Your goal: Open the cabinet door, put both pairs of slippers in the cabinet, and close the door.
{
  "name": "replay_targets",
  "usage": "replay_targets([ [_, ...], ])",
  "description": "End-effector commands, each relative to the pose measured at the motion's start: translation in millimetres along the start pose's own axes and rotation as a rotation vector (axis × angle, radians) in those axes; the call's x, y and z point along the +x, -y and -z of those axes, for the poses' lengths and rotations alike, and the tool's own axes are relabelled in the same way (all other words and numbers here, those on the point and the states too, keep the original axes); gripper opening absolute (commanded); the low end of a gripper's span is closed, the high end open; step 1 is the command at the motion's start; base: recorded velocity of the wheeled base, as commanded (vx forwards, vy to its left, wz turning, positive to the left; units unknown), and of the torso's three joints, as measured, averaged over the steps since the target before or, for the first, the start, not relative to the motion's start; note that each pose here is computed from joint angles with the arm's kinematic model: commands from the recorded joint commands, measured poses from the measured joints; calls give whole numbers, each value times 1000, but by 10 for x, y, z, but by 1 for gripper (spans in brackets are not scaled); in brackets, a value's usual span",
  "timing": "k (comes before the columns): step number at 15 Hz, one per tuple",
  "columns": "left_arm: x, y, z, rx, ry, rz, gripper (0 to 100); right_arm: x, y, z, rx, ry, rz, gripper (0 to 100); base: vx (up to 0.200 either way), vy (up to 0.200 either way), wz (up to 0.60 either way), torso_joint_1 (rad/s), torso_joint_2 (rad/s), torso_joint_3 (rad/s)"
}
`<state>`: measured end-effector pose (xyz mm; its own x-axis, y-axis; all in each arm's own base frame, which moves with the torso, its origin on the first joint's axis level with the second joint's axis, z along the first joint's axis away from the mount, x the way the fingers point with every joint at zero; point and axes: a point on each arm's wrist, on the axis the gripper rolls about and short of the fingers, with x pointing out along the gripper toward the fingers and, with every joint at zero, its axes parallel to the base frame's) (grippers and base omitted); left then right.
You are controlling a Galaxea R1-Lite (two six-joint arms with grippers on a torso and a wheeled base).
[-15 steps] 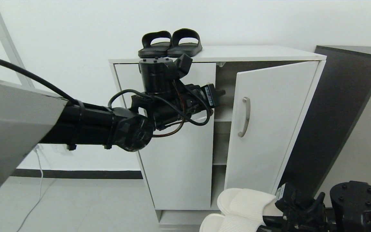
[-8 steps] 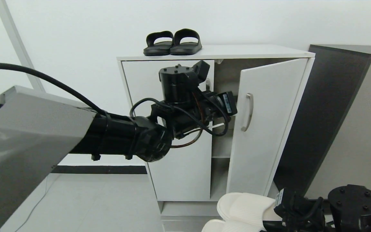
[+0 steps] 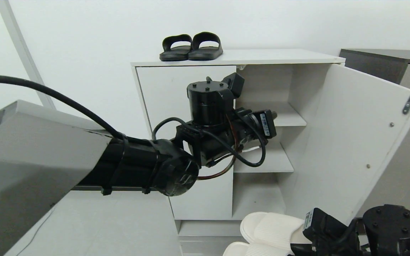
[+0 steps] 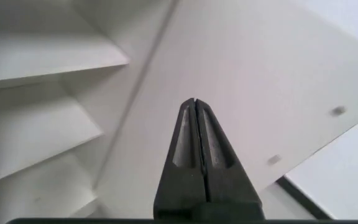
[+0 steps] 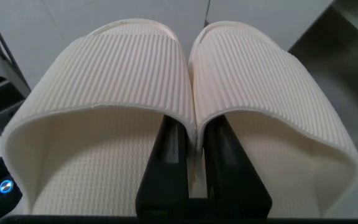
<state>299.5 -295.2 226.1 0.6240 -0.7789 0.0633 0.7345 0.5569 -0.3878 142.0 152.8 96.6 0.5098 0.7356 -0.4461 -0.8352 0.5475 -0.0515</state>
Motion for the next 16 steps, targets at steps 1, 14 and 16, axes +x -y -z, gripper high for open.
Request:
replay_targets([
  [1, -261, 0, -111, 45, -9, -42, 0, 11, 25, -28, 4, 11, 11, 0, 0, 0, 0, 0, 0, 0],
  [14, -4260, 351, 235, 337, 125, -1119, 0, 153, 534, -271, 128, 80, 307, 0, 0, 0, 0, 0, 0, 0],
  [16, -4421, 334, 587, 352, 166, -1199, 0, 158, 517, -259, 126, 74, 301, 0, 0, 0, 0, 0, 0, 0],
])
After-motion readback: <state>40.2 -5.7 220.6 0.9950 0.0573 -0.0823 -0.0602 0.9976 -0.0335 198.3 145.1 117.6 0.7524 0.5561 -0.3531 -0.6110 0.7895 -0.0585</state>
